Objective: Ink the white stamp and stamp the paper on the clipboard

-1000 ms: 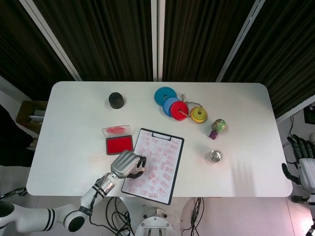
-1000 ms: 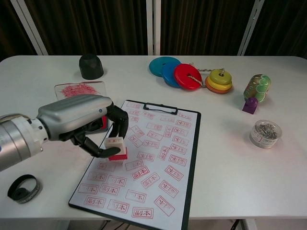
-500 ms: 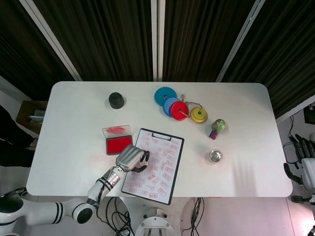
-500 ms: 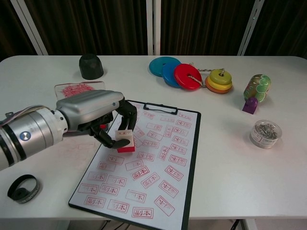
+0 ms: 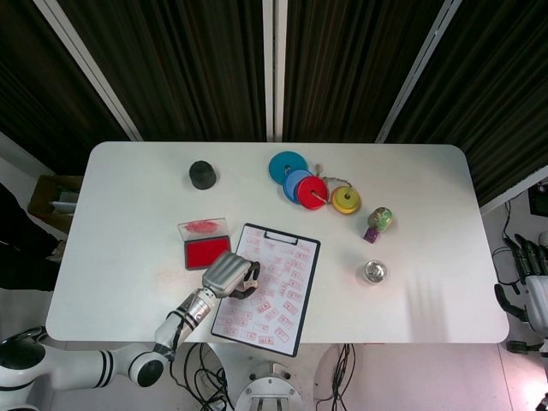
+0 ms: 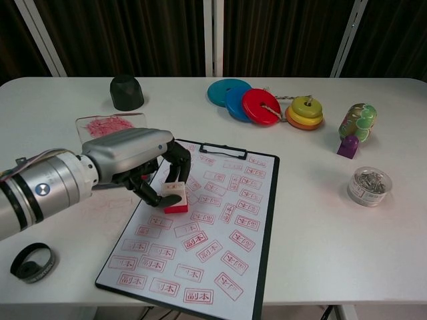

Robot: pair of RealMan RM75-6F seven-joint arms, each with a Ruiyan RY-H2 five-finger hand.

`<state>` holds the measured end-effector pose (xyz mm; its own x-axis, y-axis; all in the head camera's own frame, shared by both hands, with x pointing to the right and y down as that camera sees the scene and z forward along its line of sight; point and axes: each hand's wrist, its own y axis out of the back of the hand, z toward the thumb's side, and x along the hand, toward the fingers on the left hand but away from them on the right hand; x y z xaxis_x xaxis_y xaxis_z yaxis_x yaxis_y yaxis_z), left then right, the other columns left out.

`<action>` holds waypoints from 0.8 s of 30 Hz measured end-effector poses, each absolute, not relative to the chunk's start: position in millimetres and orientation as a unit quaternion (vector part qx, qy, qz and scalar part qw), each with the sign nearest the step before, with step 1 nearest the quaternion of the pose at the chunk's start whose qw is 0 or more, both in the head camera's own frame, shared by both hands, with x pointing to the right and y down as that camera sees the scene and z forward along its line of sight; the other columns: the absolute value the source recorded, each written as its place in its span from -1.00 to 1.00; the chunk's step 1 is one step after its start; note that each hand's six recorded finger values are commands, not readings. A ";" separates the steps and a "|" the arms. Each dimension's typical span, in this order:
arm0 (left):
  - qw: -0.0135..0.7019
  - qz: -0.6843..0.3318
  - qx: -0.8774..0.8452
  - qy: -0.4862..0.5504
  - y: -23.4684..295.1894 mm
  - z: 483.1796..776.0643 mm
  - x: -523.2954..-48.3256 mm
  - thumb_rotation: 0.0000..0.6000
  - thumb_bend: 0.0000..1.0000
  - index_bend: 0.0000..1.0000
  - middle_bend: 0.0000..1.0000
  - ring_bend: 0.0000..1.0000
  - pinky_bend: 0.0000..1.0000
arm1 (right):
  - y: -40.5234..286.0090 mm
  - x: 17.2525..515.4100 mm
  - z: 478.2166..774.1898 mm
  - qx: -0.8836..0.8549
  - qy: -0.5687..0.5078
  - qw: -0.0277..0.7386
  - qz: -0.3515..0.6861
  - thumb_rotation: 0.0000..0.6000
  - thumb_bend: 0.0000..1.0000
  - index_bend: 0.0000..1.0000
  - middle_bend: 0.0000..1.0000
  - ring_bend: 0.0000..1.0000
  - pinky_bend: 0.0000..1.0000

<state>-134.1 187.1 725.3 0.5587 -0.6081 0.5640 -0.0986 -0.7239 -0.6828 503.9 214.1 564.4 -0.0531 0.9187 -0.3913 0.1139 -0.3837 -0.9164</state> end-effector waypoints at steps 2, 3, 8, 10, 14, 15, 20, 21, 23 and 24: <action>0.303 -0.420 -0.829 0.213 187.6 726.9 -135.0 1.00 -0.14 0.40 0.43 1.00 1.00 | 214.3 504.3 564.0 -0.594 -0.435 0.346 0.582 1.00 -0.36 -1.00 -1.00 -1.00 -1.00; 0.301 -0.421 -0.829 0.212 188.1 727.5 -135.2 1.00 -0.14 0.40 0.43 1.00 1.00 | 214.3 504.6 564.0 -0.594 -0.435 0.346 0.582 1.00 -0.36 -1.00 -1.00 -1.00 -1.00; 0.296 -0.423 -0.830 0.212 189.9 730.5 -136.0 1.00 -0.14 0.40 0.43 1.00 1.00 | 214.2 507.1 565.9 -0.591 -0.435 0.341 0.587 1.00 -0.36 -1.00 -1.00 -1.00 -1.00; 0.296 -0.423 -0.830 0.212 190.1 731.4 -136.2 1.00 -0.14 0.40 0.43 1.00 1.00 | 214.1 507.1 566.4 -0.591 -0.435 0.341 0.587 1.00 -0.36 -1.00 -1.00 -1.00 -1.00; 0.293 -0.424 -0.830 0.213 190.5 733.4 -137.2 1.00 -0.14 0.40 0.43 1.00 1.00 | 214.6 506.5 567.2 -0.592 -0.434 0.341 0.588 1.00 -0.36 -1.00 -1.00 -1.00 -1.00; 0.292 -0.424 -0.830 0.213 190.9 733.9 -137.3 1.00 -0.14 0.40 0.43 1.00 1.00 | 214.7 506.4 567.5 -0.592 -0.433 0.341 0.588 1.00 -0.36 -1.00 -1.00 -1.00 -1.00; 0.290 -0.425 -0.831 0.210 194.0 737.3 -139.0 1.00 -0.14 0.40 0.43 1.00 1.00 | 215.3 507.0 568.2 -0.592 -0.432 0.341 0.589 1.00 -0.36 -1.00 -1.00 -1.00 -1.00; 0.290 -0.426 -0.831 0.211 194.2 737.6 -139.4 1.00 -0.14 0.41 0.43 1.00 1.00 | 215.4 507.1 568.1 -0.592 -0.432 0.341 0.589 1.00 -0.36 -1.00 -1.00 -1.00 -1.00; 0.289 -0.426 -0.831 0.212 194.5 738.0 -140.0 1.00 -0.13 0.41 0.43 1.00 1.00 | 215.5 507.2 567.7 -0.591 -0.433 0.342 0.588 1.00 -0.36 -1.00 -1.00 -1.00 -1.00; 0.289 -0.426 -0.831 0.212 194.5 738.2 -140.2 1.00 -0.13 0.41 0.43 1.00 1.00 | 215.5 507.3 567.5 -0.591 -0.433 0.342 0.589 1.00 -0.36 -1.00 -1.00 -1.00 -1.00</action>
